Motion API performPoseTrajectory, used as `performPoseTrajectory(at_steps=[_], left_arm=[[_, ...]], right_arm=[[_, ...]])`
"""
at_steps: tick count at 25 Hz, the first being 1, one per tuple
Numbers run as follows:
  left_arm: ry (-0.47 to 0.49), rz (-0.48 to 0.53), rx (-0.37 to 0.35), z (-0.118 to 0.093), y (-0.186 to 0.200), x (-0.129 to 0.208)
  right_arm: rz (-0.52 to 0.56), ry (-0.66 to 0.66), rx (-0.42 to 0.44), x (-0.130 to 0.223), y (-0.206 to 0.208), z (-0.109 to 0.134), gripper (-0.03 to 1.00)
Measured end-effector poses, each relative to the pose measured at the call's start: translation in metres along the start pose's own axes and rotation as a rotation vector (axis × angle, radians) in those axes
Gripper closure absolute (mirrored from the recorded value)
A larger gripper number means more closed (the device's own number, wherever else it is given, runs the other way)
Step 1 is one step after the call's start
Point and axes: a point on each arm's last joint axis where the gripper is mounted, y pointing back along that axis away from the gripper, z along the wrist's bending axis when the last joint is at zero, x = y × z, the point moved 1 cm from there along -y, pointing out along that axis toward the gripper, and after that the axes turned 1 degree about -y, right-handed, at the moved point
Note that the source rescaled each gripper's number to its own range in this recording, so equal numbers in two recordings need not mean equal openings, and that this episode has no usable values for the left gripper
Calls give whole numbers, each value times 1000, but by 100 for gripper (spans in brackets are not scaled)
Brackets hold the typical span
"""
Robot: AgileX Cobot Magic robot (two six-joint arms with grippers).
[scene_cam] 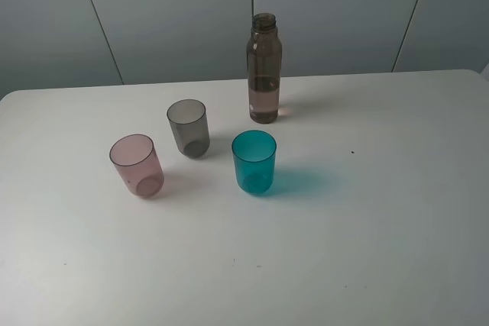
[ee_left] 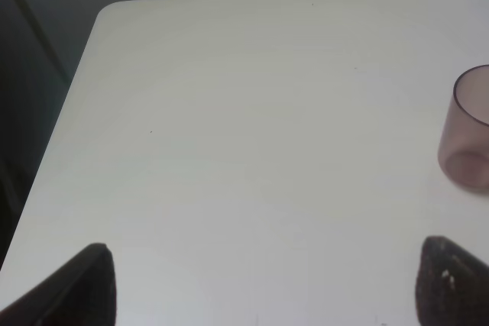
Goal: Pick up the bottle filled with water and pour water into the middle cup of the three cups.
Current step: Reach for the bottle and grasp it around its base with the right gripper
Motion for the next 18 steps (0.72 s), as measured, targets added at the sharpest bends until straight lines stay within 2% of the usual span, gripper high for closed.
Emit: performPoseTrajectory(at_steps=[18], left_arm=[[0,0,0,0,0,0]], right_arm=[[0,0,0,0,0,0,-3]])
